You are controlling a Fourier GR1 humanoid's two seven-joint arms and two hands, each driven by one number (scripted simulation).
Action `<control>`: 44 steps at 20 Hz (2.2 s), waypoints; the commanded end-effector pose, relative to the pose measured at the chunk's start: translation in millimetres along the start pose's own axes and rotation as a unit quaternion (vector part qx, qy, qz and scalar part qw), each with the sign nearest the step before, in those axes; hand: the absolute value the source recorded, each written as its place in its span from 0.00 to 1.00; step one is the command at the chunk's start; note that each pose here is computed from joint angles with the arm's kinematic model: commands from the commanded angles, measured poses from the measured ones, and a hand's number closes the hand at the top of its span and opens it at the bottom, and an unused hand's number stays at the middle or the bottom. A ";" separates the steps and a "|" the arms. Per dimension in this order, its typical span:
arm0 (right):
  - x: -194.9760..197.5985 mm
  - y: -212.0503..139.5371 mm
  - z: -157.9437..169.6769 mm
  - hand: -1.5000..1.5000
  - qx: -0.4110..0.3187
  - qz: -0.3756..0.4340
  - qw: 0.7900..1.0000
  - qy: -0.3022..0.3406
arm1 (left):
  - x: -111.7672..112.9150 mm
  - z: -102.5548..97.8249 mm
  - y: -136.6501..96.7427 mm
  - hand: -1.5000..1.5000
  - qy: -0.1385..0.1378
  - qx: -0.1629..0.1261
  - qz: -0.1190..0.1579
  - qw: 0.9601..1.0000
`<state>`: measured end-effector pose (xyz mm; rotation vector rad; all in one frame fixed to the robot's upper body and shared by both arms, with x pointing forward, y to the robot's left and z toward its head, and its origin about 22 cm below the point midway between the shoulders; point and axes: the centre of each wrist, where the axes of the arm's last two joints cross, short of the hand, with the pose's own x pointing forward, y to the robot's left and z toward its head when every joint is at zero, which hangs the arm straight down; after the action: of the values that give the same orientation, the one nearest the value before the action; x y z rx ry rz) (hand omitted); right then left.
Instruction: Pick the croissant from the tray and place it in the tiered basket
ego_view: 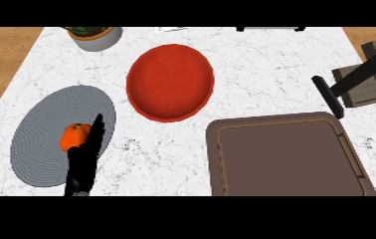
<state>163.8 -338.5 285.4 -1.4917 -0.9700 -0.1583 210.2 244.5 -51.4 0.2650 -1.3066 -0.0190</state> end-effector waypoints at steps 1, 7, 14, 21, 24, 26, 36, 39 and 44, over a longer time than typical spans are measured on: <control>30.8 -44.5 5.0 1.00 -0.069 0.041 0.995 0.061 | 0.9 -6.1 14.4 0.50 -0.006 -0.002 -0.009 1.000; 61.3 -79.7 -28.7 1.00 -0.073 0.062 0.994 0.043 | -2.3 0.7 -8.1 0.50 0.001 -0.019 -0.003 1.000; 95.2 -102.2 -68.9 1.00 -0.083 0.068 0.992 0.067 | 0.2 -2.6 -7.3 0.50 -0.005 -0.025 -0.002 1.000; 115.8 -107.7 -118.1 1.00 -0.070 0.052 0.992 0.087 | -3.4 0.4 -2.6 0.50 0.001 -0.024 0.001 1.000; 129.5 -83.1 -131.7 1.00 -0.044 0.057 0.995 0.075 | 1.8 -9.1 -5.7 0.50 -0.004 -0.013 -0.003 1.000; 134.5 -82.6 -140.7 1.00 -0.029 0.056 0.996 0.066 | 7.7 -8.3 -16.2 0.50 -0.004 -0.018 -0.005 1.000; 140.5 5.0 -172.9 1.00 0.009 0.097 0.993 0.068 | 6.1 -21.3 -18.3 0.50 -0.007 -0.006 0.003 1.000; 116.8 14.7 -194.6 1.00 0.007 0.097 0.991 0.094 | -14.2 -3.6 -15.8 0.50 0.002 -0.013 0.007 1.000; 107.5 29.6 -202.8 1.00 0.016 0.050 0.994 0.099 | -12.3 10.6 10.8 0.50 -0.005 -0.014 0.004 1.000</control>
<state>339.4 -450.2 384.5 -1.5006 -0.7046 -0.1541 214.7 239.6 -54.5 0.2373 -1.3473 -0.0399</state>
